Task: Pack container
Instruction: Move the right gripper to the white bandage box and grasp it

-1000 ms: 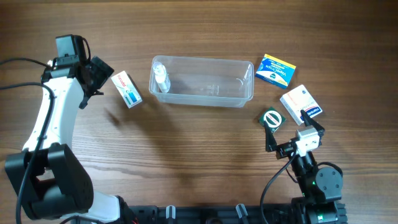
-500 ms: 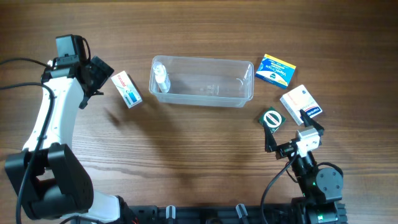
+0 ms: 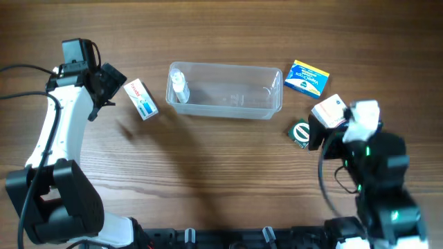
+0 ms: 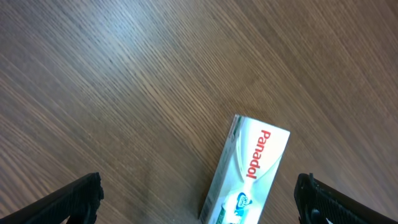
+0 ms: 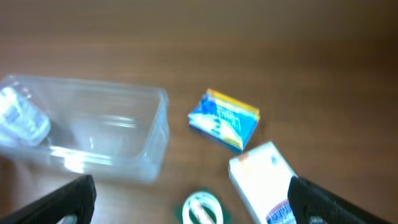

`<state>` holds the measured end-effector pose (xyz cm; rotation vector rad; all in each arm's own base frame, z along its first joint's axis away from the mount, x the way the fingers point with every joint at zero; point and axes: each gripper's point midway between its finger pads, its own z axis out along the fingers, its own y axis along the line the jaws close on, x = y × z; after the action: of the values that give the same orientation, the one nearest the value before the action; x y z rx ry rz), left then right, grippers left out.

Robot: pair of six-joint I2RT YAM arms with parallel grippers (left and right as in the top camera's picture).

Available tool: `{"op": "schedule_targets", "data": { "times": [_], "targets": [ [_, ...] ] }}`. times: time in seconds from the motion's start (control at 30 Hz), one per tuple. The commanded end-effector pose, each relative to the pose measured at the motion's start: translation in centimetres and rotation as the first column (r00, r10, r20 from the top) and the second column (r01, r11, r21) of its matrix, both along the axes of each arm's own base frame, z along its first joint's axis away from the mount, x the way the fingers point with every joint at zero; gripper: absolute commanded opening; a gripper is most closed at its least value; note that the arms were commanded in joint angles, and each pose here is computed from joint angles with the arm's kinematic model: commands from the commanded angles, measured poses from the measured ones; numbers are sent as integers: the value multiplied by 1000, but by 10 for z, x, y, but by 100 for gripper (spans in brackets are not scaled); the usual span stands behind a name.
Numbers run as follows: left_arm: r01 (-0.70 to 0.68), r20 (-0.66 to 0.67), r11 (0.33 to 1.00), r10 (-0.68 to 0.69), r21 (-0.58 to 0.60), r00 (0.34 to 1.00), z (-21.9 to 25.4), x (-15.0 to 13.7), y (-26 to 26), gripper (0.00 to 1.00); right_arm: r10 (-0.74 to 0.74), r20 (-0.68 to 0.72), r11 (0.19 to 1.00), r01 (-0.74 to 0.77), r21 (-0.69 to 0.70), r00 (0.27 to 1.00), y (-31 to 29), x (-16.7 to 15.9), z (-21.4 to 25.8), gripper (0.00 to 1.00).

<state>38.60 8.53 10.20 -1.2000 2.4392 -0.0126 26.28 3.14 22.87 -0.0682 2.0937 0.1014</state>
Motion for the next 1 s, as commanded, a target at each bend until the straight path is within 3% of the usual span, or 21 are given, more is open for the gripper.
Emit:
{"op": "schedule_targets", "data": {
  "times": [0.0,0.1,0.2,0.37,0.6,0.77,0.97],
  "targets": [
    [-15,3,1000,15,11,1000,1,2,4,100,18,-106,999,-21,-32,994,3,18,11,99],
    [-15,3,1000,15,11,1000,1,2,4,100,105,-193,993,-113,-28,975,9,26,7,100],
    [-15,3,1000,15,11,1000,1,2,4,100,170,-247,966,-210,-149,954,-4,28,7,100],
    [-15,3,1000,15,11,1000,1,2,4,100,90,-225,982,-124,-142,970,-30,24,15,100],
    [-15,3,1000,15,11,1000,1,2,4,100,2,-364,995,-38,-91,931,-63,39,-26,100],
    [-15,3,1000,15,11,1000,1,2,4,100,-113,-397,980,36,-198,911,-91,52,-42,100],
    [-15,3,1000,15,11,1000,1,2,4,100,11,-555,968,-148,-203,832,-87,61,-97,100]
  ]
}}
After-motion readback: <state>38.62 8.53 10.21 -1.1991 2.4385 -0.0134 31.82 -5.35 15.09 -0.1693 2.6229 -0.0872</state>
